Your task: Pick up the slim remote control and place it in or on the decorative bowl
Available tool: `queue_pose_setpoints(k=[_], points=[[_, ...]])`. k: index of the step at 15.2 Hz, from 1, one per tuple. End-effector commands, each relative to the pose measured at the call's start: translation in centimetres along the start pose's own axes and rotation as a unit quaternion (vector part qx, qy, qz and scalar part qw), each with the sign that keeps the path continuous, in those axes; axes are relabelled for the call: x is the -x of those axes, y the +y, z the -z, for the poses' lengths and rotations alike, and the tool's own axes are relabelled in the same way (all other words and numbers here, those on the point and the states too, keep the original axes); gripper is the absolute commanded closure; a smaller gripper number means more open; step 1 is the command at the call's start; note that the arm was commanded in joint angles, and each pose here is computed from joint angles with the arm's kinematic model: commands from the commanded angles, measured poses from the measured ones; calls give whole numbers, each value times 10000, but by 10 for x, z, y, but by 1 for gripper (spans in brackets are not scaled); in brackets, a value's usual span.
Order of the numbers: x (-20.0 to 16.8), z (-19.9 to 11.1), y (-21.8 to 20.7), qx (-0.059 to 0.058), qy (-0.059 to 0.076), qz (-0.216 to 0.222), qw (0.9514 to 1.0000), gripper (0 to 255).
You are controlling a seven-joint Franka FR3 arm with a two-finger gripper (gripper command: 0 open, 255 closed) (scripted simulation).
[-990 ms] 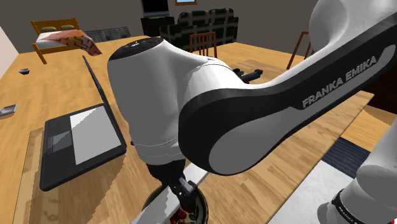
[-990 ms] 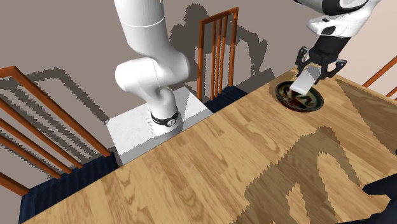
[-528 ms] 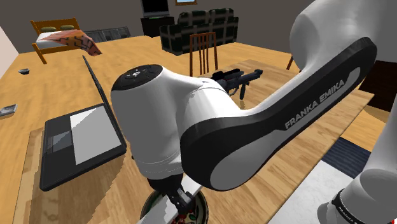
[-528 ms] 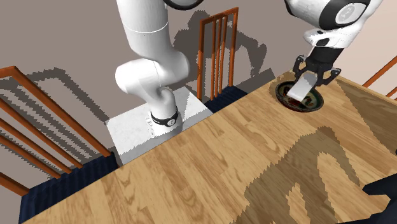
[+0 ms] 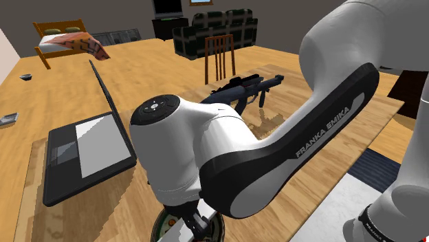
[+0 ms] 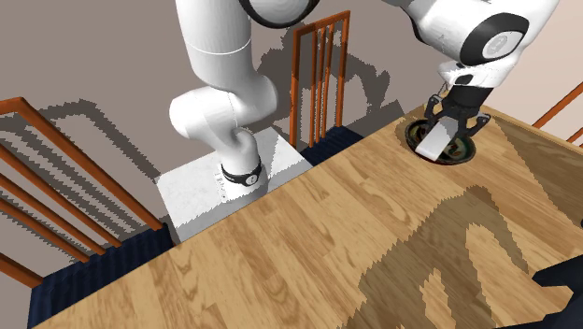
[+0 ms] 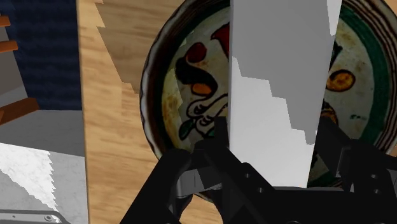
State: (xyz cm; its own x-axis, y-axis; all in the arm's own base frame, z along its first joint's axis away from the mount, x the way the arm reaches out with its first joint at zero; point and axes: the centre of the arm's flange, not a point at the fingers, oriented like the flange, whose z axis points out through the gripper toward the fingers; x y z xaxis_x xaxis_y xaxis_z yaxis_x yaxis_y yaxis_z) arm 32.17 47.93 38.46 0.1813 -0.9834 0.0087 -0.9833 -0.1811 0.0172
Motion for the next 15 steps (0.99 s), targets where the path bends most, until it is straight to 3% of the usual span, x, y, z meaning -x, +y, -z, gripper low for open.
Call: queue_pose_setpoints(k=[1, 5, 6, 11, 15], points=[[0, -2, 0, 5, 1, 5, 10000, 255], [0, -2, 0, 5, 1, 5, 10000, 255], [0, -2, 0, 5, 1, 6, 10000, 0], [0, -2, 0, 5, 1, 5, 10000, 0], [0, 48, 0, 5, 1, 5, 10000, 0]])
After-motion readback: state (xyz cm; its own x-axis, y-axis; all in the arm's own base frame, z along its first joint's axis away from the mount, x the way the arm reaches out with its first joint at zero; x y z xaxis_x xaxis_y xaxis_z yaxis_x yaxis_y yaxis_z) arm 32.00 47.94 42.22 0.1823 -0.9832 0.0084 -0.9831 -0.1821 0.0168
